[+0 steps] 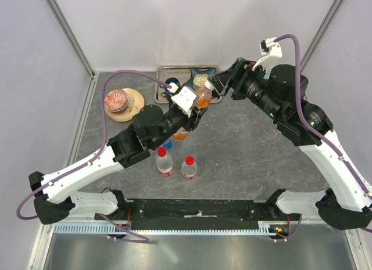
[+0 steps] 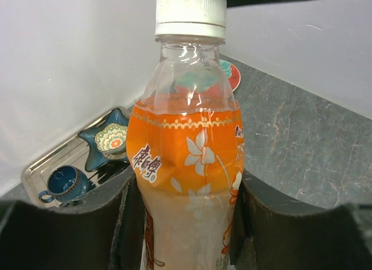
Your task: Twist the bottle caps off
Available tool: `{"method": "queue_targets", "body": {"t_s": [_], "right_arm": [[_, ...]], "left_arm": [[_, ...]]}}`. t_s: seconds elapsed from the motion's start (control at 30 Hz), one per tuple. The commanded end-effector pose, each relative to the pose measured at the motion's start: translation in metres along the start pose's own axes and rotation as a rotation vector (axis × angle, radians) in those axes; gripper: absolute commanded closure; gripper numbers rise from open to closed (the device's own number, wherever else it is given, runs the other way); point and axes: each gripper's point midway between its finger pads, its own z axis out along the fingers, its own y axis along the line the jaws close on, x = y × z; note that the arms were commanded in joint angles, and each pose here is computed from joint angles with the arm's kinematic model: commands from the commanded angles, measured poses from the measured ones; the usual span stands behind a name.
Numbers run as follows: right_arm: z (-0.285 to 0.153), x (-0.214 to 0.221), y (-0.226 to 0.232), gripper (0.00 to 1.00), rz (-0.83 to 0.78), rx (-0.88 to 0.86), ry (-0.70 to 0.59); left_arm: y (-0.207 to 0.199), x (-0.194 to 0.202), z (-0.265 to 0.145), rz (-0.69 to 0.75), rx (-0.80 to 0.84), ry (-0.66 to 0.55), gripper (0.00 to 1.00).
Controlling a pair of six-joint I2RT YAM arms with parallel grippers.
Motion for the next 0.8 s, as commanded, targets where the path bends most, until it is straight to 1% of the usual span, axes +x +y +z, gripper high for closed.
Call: {"method": "queue_targets", "body": {"t_s": [0.0, 0.33, 0.37, 0.63, 0.7, 0.77], "right_arm": [[0.006, 0.006, 0.002, 0.3, 0.007, -0.021, 0.002], [0.013, 0.018, 0.002, 0.33, 0.016, -0.047, 0.018], [0.014, 0.019, 0.002, 0.33, 0.018, -0.046, 0.021], [0.012, 0.019, 0.004, 0.28, 0.026, -0.054, 0.014], [0.011, 0.02, 0.003, 0.3, 0.026, -0.054, 0.014], [0.013, 0.023, 0.002, 0.34, 0.027, -0.054, 0.022]], "left_arm": [[0.009, -0.023, -0.003, 0.008, -0.051, -0.076, 0.54], [0.003, -0.011, 0.0, 0.013, -0.038, -0.051, 0.54], [0.004, -0.017, 0.001, 0.008, -0.043, -0.075, 0.54], [0.01, -0.013, 0.004, 0.014, -0.089, -0.059, 0.53], [0.011, -0.013, 0.004, 0.009, -0.09, -0.059, 0.53], [0.01, -0.012, 0.004, 0.008, -0.089, -0.059, 0.53]]}}
